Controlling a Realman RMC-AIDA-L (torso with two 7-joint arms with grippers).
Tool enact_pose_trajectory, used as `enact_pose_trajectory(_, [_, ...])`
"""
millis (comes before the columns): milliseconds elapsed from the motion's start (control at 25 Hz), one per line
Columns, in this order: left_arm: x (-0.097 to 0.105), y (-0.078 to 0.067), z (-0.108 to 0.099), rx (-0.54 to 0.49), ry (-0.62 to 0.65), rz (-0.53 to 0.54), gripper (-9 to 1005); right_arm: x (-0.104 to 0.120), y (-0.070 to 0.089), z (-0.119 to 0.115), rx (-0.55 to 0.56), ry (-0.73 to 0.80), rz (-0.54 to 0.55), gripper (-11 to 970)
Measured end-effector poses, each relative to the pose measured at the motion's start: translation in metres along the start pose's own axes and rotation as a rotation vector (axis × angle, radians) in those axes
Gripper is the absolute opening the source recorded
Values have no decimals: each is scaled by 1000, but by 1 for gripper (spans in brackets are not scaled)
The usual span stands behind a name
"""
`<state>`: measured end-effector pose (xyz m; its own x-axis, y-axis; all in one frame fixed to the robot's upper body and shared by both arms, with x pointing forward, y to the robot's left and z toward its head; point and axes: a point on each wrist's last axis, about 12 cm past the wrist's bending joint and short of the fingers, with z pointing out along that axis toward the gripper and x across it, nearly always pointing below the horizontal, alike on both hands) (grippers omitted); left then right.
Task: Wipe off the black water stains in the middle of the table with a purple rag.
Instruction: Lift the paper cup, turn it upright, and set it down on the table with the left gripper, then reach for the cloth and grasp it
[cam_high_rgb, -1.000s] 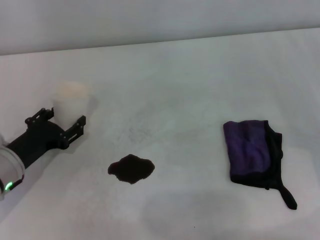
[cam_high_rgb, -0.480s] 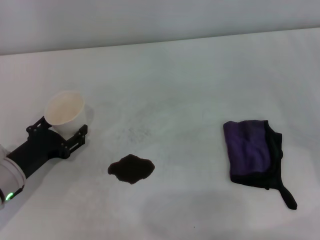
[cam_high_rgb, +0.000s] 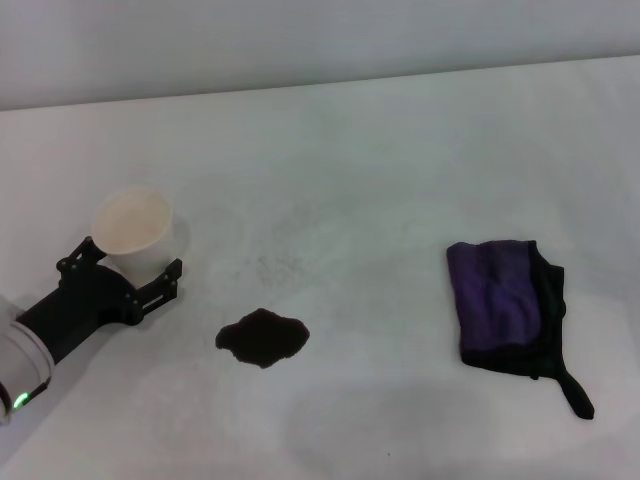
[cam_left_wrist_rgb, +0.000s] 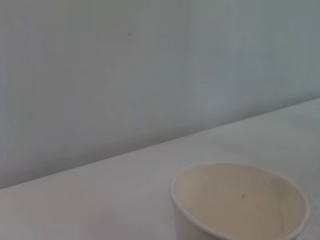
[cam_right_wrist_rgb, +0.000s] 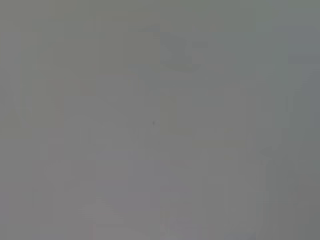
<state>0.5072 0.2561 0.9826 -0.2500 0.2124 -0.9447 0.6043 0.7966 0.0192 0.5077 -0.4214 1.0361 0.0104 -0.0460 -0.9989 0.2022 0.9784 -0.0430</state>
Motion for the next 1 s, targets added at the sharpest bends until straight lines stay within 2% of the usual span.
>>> enact_pose_trajectory(200, [0, -4, -5, 15, -33, -11, 892, 1, -1, 0, 4, 11, 0, 601])
enact_pose_trajectory(360, [6, -8, -16, 10, -57, -38, 892, 1, 0, 0, 3, 11, 0, 601])
enact_pose_trajectory(680, [30, -15, -54, -51, -75, -77, 892, 0, 3, 3, -12, 8, -4, 601])
enact_pose_trajectory(760, [32, -12, -69, -112, -129, -99, 892, 0, 5, 3, -29, 12, -4, 601])
enact_pose_trajectory(840, [31, -9, -74, -142, -152, -109, 892, 1, 7, 2, -43, 16, 20, 601])
enact_pose_trajectory(1000, [26, 4, -84, -241, -221, -123, 893, -2, 6, 4, -98, 32, 179, 601])
